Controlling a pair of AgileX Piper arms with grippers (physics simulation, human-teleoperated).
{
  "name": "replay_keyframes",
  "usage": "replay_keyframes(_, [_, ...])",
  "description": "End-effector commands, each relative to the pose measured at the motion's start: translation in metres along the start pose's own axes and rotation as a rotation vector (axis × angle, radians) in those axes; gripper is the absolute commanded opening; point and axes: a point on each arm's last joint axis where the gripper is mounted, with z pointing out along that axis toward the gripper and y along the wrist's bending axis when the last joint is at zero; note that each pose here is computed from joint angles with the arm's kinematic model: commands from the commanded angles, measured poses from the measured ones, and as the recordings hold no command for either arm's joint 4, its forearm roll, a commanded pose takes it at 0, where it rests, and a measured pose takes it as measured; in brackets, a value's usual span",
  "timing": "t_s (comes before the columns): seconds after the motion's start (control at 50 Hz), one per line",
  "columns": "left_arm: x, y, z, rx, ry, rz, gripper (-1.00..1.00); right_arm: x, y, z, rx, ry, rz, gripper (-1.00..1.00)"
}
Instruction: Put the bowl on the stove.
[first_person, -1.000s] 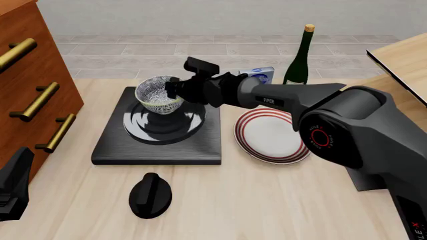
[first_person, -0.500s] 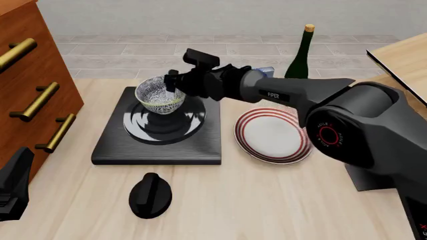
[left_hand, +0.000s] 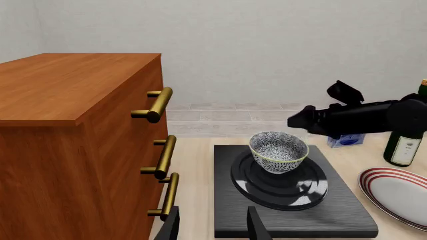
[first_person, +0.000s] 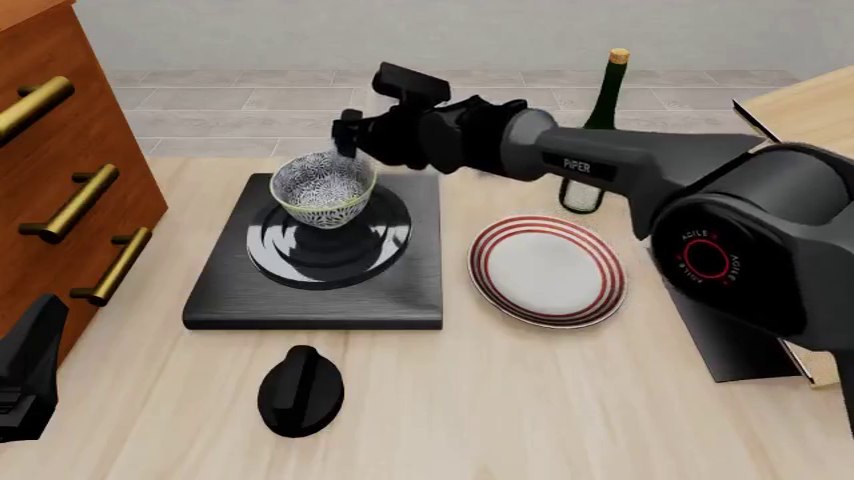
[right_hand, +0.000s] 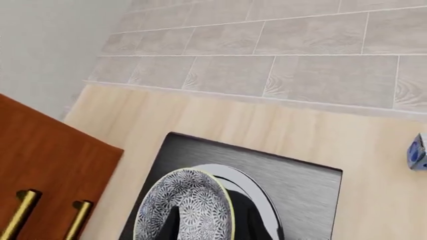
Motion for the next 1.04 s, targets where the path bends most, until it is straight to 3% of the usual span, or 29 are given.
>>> replay_keyframes(0.02, [0.000,0.000,0.000,0.000,0.000,0.000,1.00,-0.014,0.005,-0.018,-0.007,-0.020,-0.020,1.00])
replay_keyframes(0.48, [0.000,0.000,0.000,0.000,0.000,0.000,1.00,-0.020,0.026,-0.078,-0.058,-0.060,-0.063,1.00])
replay_keyframes(1.04, [0.000,0.000,0.000,0.000,0.000,0.000,1.00,0.012,0.041,-0.153,-0.147,-0.085,-0.080,1.00])
